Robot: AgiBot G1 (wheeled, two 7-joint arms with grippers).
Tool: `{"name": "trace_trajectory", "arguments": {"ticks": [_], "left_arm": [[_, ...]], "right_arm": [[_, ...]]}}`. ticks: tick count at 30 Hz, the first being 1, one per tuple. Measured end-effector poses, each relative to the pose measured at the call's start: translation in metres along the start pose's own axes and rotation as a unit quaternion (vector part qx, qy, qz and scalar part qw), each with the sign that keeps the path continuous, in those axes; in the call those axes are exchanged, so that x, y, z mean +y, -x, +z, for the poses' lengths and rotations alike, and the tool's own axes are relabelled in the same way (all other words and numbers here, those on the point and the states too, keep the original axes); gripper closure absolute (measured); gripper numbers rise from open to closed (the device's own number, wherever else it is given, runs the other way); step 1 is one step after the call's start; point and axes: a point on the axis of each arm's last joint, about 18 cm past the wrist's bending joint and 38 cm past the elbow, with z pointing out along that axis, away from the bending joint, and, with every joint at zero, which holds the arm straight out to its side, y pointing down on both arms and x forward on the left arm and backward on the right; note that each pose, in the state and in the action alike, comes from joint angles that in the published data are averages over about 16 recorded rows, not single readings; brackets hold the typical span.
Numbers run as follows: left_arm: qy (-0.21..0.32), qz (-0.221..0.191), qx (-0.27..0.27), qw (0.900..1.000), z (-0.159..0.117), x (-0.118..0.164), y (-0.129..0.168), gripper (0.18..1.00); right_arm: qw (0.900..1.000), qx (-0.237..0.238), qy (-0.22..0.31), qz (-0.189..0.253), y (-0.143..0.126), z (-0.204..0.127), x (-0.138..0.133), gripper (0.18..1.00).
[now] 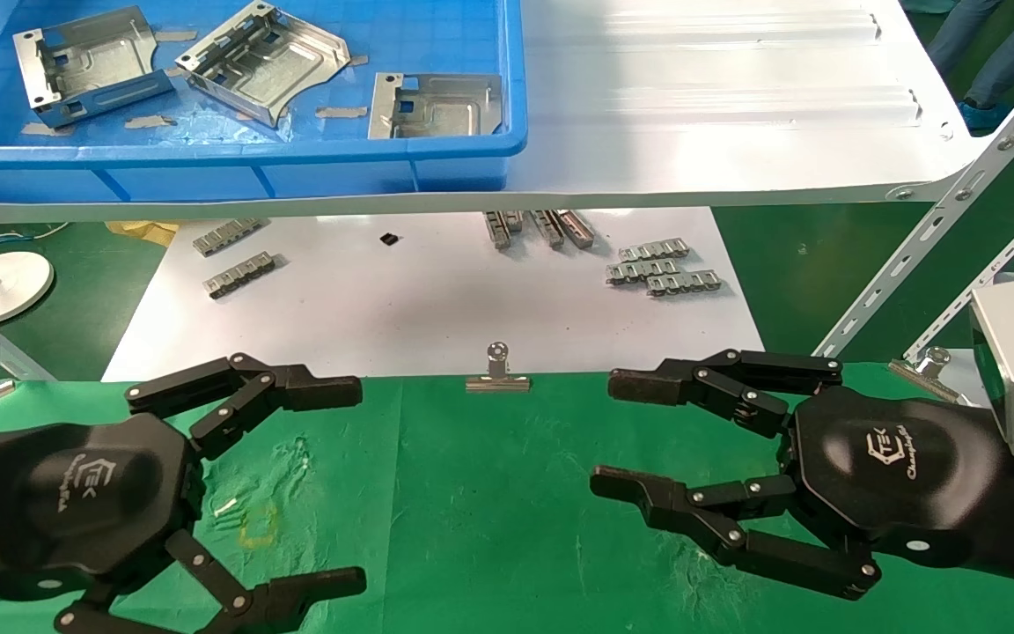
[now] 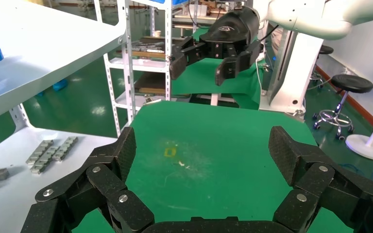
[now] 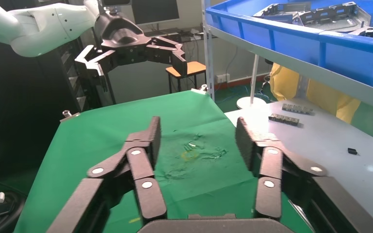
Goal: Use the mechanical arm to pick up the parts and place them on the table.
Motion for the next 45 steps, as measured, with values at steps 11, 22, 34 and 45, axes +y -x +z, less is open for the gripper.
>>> {"name": "trace_trajectory", "arguments": {"ticks": [11, 22, 34, 45], "left_arm": [[0.0, 0.0, 0.0, 1.0, 0.0, 0.0, 0.0, 0.183], [0.0, 0.0, 0.0, 1.0, 0.0, 0.0, 0.0, 0.183], [-0.001, 0.002, -0.002, 1.0, 0.0, -0.001, 0.001, 0.183], [-0.023, 0.046, -0.086, 0.995, 0.0, -0.033, 0.04, 0.183]], "right_arm": [[1.0, 0.0, 0.0, 0.0, 0.0, 0.0, 0.0, 0.751], [1.0, 0.0, 0.0, 0.0, 0.0, 0.0, 0.0, 0.918], [1.0, 0.0, 0.0, 0.0, 0.0, 0.0, 0.0, 0.984], [1.0, 0.0, 0.0, 0.0, 0.0, 0.0, 0.0, 0.987]]}}
